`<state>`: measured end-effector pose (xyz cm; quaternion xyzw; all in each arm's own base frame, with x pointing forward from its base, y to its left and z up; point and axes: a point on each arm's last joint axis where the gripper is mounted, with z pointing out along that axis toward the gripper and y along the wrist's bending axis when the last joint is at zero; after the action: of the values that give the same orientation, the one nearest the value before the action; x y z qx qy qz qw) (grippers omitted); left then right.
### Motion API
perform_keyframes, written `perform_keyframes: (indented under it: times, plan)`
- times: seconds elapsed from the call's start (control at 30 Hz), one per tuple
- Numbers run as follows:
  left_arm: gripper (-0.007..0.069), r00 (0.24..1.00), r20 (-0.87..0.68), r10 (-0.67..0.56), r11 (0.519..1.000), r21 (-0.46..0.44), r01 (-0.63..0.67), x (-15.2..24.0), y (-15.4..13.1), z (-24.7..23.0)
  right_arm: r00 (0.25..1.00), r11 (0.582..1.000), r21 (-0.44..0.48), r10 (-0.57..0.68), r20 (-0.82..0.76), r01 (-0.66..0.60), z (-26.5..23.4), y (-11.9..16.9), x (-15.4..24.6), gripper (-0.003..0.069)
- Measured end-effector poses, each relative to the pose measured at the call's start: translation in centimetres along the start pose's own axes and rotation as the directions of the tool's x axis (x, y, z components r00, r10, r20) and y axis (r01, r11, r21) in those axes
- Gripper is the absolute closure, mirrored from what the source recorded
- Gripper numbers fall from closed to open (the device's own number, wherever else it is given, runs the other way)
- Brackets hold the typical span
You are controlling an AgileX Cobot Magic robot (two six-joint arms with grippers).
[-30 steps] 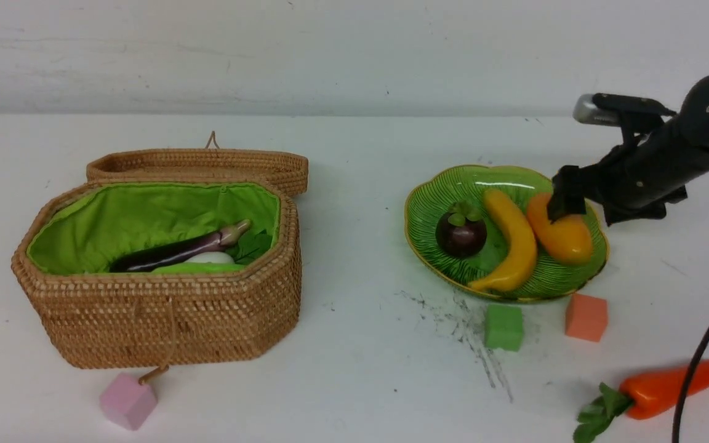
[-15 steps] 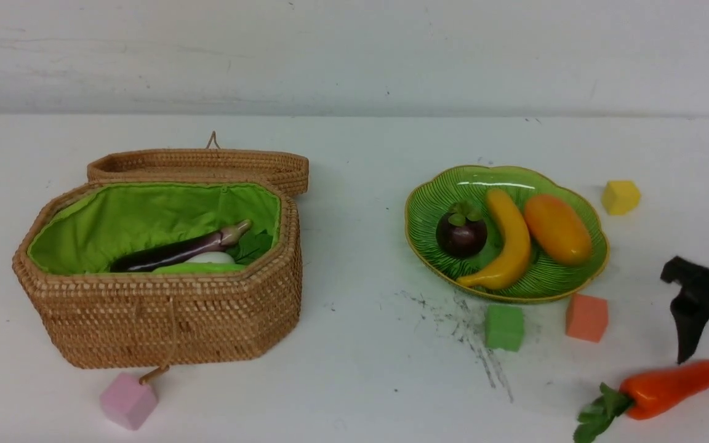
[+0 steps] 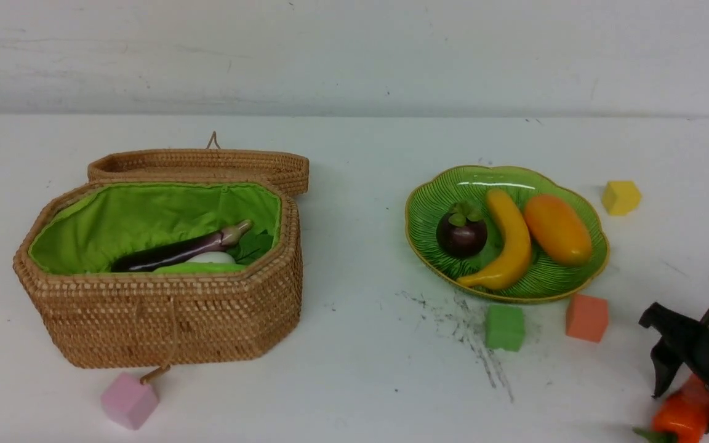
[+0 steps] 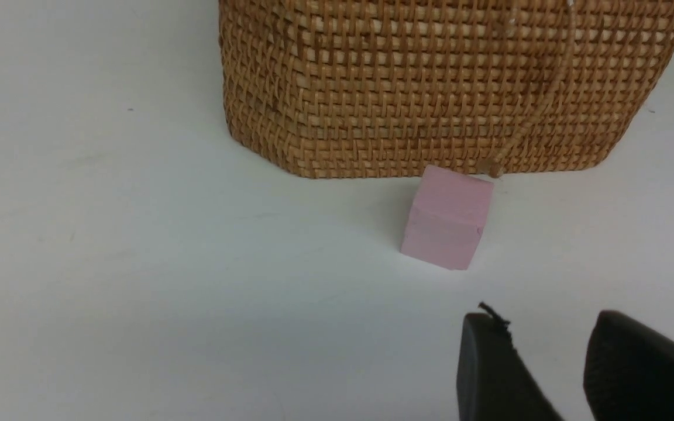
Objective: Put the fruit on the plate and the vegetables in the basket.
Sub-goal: Use the right arm to grab a carrot and put it into the left basket
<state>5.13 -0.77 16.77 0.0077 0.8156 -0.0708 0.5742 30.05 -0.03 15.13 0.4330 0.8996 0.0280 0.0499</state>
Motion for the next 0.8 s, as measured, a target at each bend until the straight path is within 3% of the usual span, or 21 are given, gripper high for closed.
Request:
perform_keyframes:
  times: [0.07,0.2,0.3,0.33,0.4,0.43,0.5,0.57,0.6,0.63,0.7,0.73,0.77,0.8]
  plan:
    - [0.0386,1.0,0.0,0.0,1.0,0.0,0.0,0.0,0.0,0.0,0.996,0.996,0.006,-0.085,0.005,0.085,0.0,-0.1,0.0,0.0319]
    - [0.0386,1.0,0.0,0.0,1.0,0.0,0.0,0.0,0.0,0.0,0.961,0.96,-0.034,-0.278,0.01,0.278,-0.6,0.2,0.1,0.0324]
    - [0.0386,1.0,0.0,0.0,1.0,0.0,0.0,0.0,0.0,0.0,0.881,0.865,-0.169,-0.468,0.07,0.472,-3.5,1.6,0.5,0.0324]
    - [0.0386,1.0,0.0,0.0,1.0,0.0,0.0,0.0,0.0,0.0,0.875,0.856,-0.182,-0.478,0.083,0.485,-3.9,1.8,0.5,0.0324]
    - [0.0386,1.0,0.0,0.0,1.0,0.0,0.0,0.0,0.0,0.0,0.794,0.716,-0.342,-0.557,0.245,0.608,-8.5,4.5,1.3,0.0324]
    - [0.0386,1.0,0.0,0.0,1.0,0.0,0.0,0.0,0.0,0.0,0.779,0.673,-0.393,-0.556,0.29,0.626,-9.8,5.3,1.7,0.0324]
    - [0.0386,1.0,0.0,0.0,1.0,0.0,0.0,0.0,0.0,0.0,0.66,0.462,-0.477,-0.598,0.455,0.748,-13.6,8.4,3.5,0.0324]
    - [0.0386,1.0,0.0,0.0,1.0,0.0,0.0,0.0,0.0,0.0,0.581,0.322,-0.501,-0.605,0.545,0.804,-15.5,10.2,4.9,0.0324]
    - [0.0386,1.0,0.0,0.0,1.0,0.0,0.0,0.0,0.0,0.0,0.484,0.152,-0.503,-0.597,0.64,0.851,-17.5,12.3,6.8,0.0324]
    - [0.0386,1.0,0.0,0.0,1.0,0.0,0.0,0.0,0.0,0.0,0.426,0.019,-0.509,-0.572,0.701,0.861,-18.7,14.4,8.5,0.0324]
    - [0.0386,1.0,0.0,0.0,1.0,0.0,0.0,0.0,0.0,0.0,0.34,-0.159,-0.477,-0.514,0.787,0.864,-20.5,17.5,10.9,0.0324]
    - [0.0386,1.0,0.0,0.0,1.0,0.0,0.0,0.0,0.0,0.0,0.316,-0.225,-0.471,-0.496,0.809,0.853,-20.9,18.9,12.4,0.0324]
    - [0.0386,1.0,0.0,0.0,1.0,0.0,0.0,0.0,0.0,0.0,0.321,-0.233,-0.48,-0.496,0.807,0.846,-20.6,19.5,12.6,0.0324]
    - [0.0386,1.0,0.0,0.0,1.0,0.0,0.0,0.0,0.0,0.0,0.279,-0.319,-0.453,-0.465,0.84,0.833,-20.6,21.8,14.5,0.0324]
